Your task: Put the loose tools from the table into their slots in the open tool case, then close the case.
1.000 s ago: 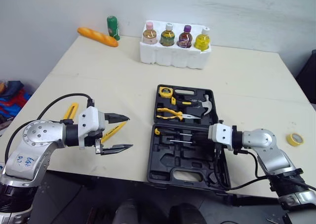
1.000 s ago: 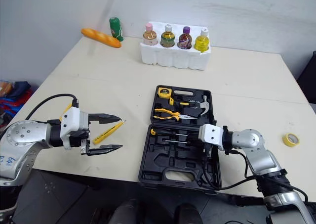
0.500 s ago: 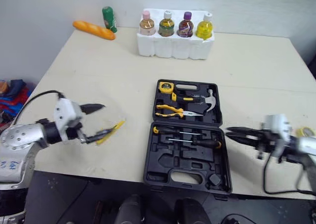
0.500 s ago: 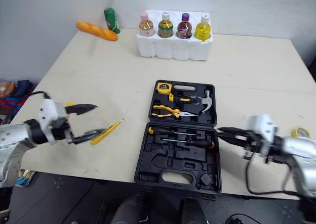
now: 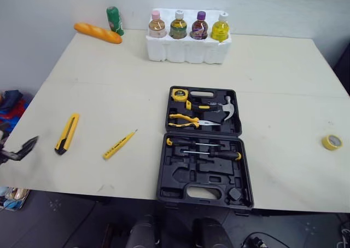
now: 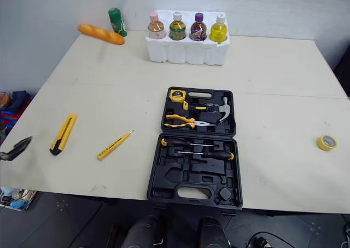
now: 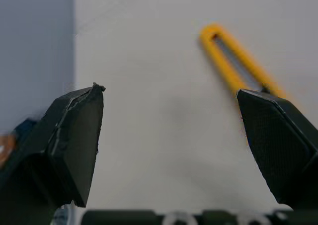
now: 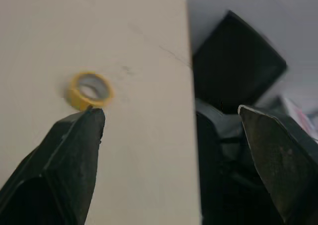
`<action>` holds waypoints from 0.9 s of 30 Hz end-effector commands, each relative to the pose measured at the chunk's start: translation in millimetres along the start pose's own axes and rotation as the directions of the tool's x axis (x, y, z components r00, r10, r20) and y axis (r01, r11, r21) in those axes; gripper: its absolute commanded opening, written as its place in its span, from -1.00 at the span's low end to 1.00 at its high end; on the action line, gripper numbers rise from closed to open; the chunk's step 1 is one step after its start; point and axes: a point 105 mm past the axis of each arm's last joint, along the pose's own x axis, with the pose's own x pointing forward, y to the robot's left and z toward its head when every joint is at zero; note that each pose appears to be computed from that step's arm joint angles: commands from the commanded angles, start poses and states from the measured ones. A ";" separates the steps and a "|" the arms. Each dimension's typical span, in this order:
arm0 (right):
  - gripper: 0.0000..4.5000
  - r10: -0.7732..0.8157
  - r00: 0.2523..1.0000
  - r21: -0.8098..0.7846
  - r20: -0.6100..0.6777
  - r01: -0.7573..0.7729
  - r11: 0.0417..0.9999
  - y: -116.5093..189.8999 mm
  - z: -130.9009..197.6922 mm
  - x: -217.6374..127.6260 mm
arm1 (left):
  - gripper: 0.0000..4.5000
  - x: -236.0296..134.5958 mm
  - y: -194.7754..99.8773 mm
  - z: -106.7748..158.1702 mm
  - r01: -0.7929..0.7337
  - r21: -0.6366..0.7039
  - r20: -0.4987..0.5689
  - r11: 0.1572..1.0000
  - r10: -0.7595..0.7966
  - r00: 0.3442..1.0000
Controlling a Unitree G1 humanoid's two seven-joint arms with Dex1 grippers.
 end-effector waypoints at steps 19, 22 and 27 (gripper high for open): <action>0.99 -0.159 0.986 0.156 0.040 0.151 0.976 -17.9 5.7 3.2 | 1.00 -16.0 39.0 -10.7 -0.200 -0.123 0.002 0.972 0.202 0.979; 0.99 -0.033 0.996 0.217 0.084 0.014 0.976 3.9 18.6 15.5 | 1.00 -10.6 31.1 1.0 -0.142 -0.113 0.048 0.983 0.148 0.988; 0.99 0.180 0.959 0.333 0.219 -0.247 0.910 61.9 54.5 44.8 | 1.00 -0.1 5.7 18.4 0.012 -0.118 0.084 0.993 -0.002 0.996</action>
